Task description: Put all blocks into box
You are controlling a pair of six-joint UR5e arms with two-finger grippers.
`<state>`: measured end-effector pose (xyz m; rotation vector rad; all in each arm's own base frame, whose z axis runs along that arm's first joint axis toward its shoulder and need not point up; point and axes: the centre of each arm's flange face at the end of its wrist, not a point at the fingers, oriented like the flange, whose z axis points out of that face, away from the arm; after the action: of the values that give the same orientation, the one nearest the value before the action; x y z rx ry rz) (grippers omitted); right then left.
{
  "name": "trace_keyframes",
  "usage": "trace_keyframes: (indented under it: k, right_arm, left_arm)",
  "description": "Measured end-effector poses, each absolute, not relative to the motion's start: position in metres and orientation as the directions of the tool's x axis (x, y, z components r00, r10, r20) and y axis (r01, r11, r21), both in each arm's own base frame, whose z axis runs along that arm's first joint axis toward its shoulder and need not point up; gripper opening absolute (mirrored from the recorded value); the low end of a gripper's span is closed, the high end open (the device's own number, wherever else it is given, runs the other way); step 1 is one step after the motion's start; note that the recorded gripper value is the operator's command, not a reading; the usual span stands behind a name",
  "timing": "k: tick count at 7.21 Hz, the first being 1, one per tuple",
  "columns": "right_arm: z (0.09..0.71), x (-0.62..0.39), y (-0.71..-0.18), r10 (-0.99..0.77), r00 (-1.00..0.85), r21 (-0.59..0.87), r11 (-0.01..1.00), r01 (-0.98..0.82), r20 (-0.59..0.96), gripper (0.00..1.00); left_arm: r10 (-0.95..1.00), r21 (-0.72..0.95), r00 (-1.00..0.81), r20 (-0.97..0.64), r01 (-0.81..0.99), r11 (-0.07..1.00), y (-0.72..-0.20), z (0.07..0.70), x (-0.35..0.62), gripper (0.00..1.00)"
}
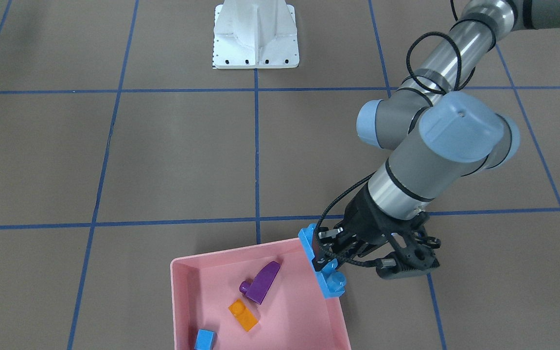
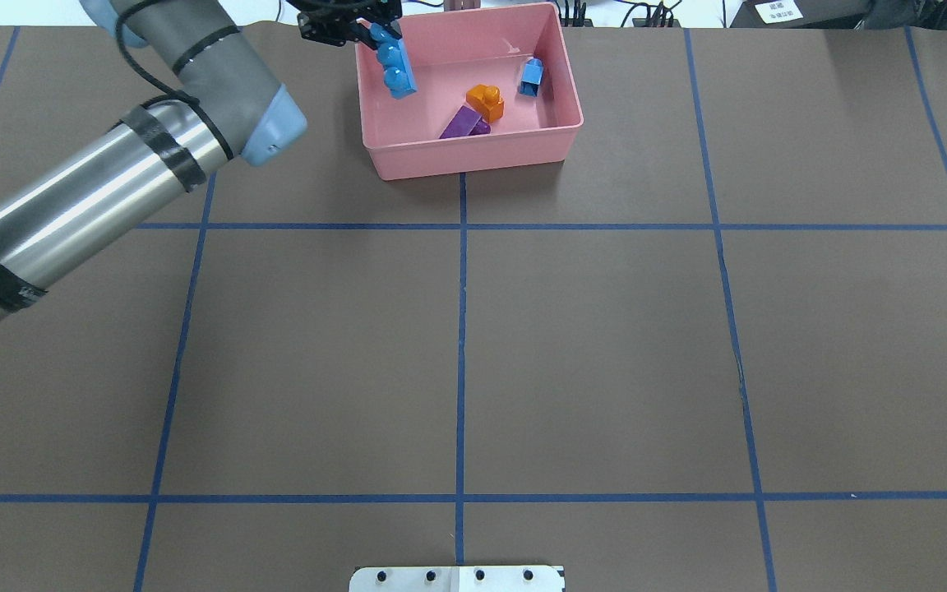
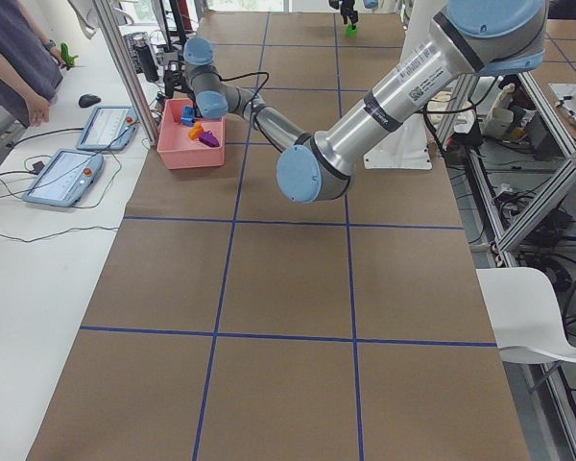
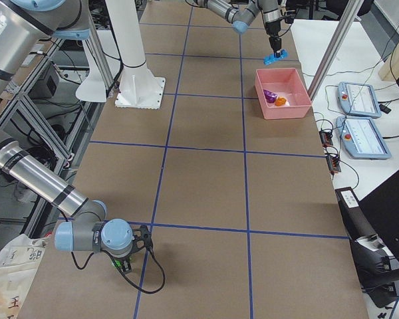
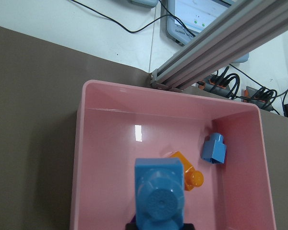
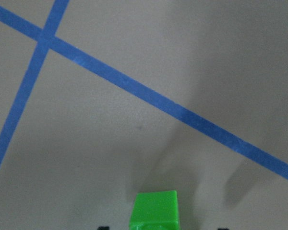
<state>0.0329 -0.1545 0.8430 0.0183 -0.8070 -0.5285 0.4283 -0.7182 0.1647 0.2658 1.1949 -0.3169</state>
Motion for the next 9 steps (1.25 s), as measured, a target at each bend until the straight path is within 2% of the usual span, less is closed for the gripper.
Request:
trace_keyframes:
  k: [1, 2, 3, 4, 7, 9]
  right_arm:
    - [0.842, 0.032, -0.157, -0.457, 0.570, 0.214, 0.871, 0.441, 0.683, 0.52]
    - [0.842, 0.032, -0.158, -0.454, 0.571, 0.213, 0.873, 0.438, 0.684, 0.27]
    - [0.842, 0.032, -0.160, -0.451, 0.572, 0.213, 0.875, 0.435, 0.685, 0.00]
    - [0.841, 0.031, -0.161, -0.453, 0.572, 0.215, 0.875, 0.435, 0.684, 0.00]
    - [0.831, 0.027, -0.165, -0.459, 0.545, 0.238, 0.872, 0.428, 0.701, 0.00]
    - [0.802, 0.016, -0.181, -0.463, 0.487, 0.258, 0.866, 0.429, 0.740, 0.00]
  left_arm:
    - [-0.108, 0.042, 0.337, -0.935, 0.409, 0.911, -0.718, 0.161, 0.460, 0.00]
    - [-0.122, 0.047, 0.343, -0.931, 0.446, 0.894, -0.718, 0.156, 0.489, 0.00]
    - [-0.137, 0.047, 0.347, -0.928, 0.474, 0.879, -0.718, 0.149, 0.509, 0.28]
    - [-0.150, 0.041, 0.345, -0.926, 0.490, 0.871, -0.718, 0.146, 0.517, 0.99]
    - [-0.148, 0.040, 0.334, -0.931, 0.496, 0.868, -0.716, 0.132, 0.524, 1.00]
    - [-0.139, 0.041, 0.320, -0.937, 0.497, 0.867, -0.713, 0.119, 0.523, 1.00]
